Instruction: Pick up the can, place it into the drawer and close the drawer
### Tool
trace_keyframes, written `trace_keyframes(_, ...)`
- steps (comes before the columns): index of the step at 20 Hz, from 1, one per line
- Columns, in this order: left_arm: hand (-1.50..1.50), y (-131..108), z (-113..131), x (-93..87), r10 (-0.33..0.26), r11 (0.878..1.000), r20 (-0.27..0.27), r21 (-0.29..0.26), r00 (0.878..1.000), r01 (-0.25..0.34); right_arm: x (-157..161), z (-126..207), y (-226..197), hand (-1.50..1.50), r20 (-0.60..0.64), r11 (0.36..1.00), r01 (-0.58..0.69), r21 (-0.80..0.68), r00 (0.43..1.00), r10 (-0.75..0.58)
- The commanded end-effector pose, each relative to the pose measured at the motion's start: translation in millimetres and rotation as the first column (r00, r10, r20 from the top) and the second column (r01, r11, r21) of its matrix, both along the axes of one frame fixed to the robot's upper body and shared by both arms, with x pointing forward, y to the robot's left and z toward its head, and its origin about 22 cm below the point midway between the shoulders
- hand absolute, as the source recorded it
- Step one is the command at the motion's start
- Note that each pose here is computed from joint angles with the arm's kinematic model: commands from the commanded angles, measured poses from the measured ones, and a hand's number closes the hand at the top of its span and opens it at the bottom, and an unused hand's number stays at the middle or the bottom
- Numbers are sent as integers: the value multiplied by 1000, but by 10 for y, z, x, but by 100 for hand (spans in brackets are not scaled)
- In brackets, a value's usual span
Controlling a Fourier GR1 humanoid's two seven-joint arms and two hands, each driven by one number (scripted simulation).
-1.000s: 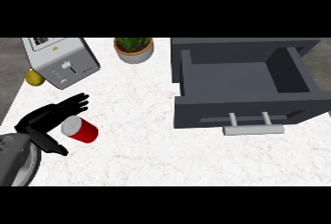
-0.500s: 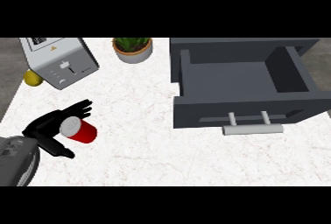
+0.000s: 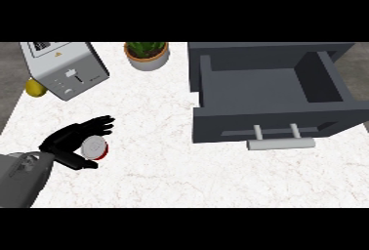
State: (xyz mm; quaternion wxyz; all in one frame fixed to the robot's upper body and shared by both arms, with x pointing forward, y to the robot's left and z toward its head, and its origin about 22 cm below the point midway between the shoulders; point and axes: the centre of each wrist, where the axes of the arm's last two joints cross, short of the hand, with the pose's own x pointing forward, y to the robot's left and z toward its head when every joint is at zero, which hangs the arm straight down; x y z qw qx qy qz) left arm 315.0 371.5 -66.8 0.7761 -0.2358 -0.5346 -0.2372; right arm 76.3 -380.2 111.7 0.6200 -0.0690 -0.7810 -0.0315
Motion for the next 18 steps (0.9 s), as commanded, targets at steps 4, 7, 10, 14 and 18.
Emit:
trace_keyframes(4,150,-202,-120,9,-183,958,-61,-235,981,164,-50,4,-65,-150,-20,1000,13,14,1000,-12)
trace_keyframes(7,150,-310,-22,142,-221,940,-21,-272,975,207,-48,6,22,-150,-13,1000,5,27,1000,-4)
trace_keyframes(10,150,-418,49,236,-263,914,14,-316,965,253,4,-47,-18,-150,-3,1000,15,24,1000,-15)
trace_keyframes(14,150,-444,121,252,-297,880,64,-369,953,299,-112,73,77,-150,-22,999,26,29,999,-25)
trace_keyframes(18,150,-637,-275,-2,364,873,48,-367,930,-323,-155,-8,62,-150,-5,998,59,37,998,-59)
